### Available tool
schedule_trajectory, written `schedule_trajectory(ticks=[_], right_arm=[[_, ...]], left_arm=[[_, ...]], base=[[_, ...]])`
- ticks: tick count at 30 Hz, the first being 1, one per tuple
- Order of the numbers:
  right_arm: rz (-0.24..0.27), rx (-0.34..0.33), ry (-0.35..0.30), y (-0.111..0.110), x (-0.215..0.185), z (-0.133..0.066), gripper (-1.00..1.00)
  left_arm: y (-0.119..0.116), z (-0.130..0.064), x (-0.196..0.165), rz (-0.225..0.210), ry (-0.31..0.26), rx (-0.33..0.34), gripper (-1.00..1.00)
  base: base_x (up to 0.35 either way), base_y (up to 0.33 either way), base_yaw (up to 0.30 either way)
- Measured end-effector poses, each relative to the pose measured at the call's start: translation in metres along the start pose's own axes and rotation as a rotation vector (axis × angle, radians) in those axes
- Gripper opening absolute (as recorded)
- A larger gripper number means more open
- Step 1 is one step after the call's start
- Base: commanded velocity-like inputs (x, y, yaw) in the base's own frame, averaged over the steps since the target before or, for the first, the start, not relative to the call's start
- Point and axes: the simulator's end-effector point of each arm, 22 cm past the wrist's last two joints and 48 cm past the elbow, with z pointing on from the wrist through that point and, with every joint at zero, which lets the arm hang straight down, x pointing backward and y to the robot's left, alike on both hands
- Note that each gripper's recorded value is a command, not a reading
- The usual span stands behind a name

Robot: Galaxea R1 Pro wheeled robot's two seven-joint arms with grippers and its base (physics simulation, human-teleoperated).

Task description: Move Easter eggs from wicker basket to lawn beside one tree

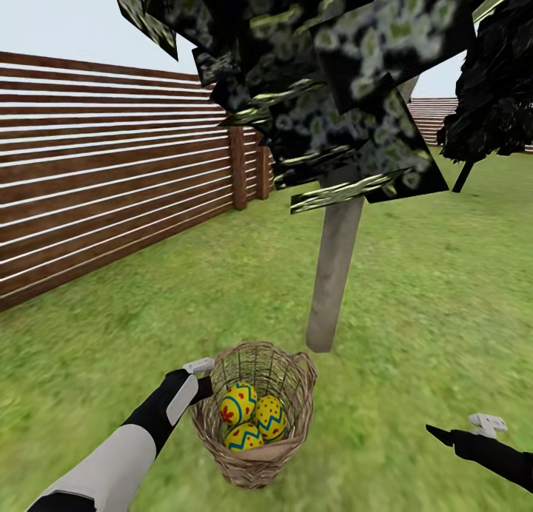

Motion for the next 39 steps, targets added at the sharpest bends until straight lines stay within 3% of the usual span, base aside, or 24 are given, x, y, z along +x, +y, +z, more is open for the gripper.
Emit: schedule_trajectory(ticks=[22,33,39], right_arm=[[0.000,0.000,-0.001,-0.015,0.036,0.029,1.00],[0.000,0.001,-0.002,-0.023,0.054,0.042,1.00],[0.001,0.001,-0.002,-0.023,0.054,0.042,1.00]], left_arm=[[0.007,0.038,0.027,-0.001,-0.001,0.001,-1.00],[0.001,0.054,0.034,-0.044,-0.014,0.036,-1.00],[0.001,0.054,0.034,-0.045,-0.014,0.036,-1.00]], base=[[0.000,0.000,0.000],[0.000,0.000,0.000],[0.000,0.000,0.000]])
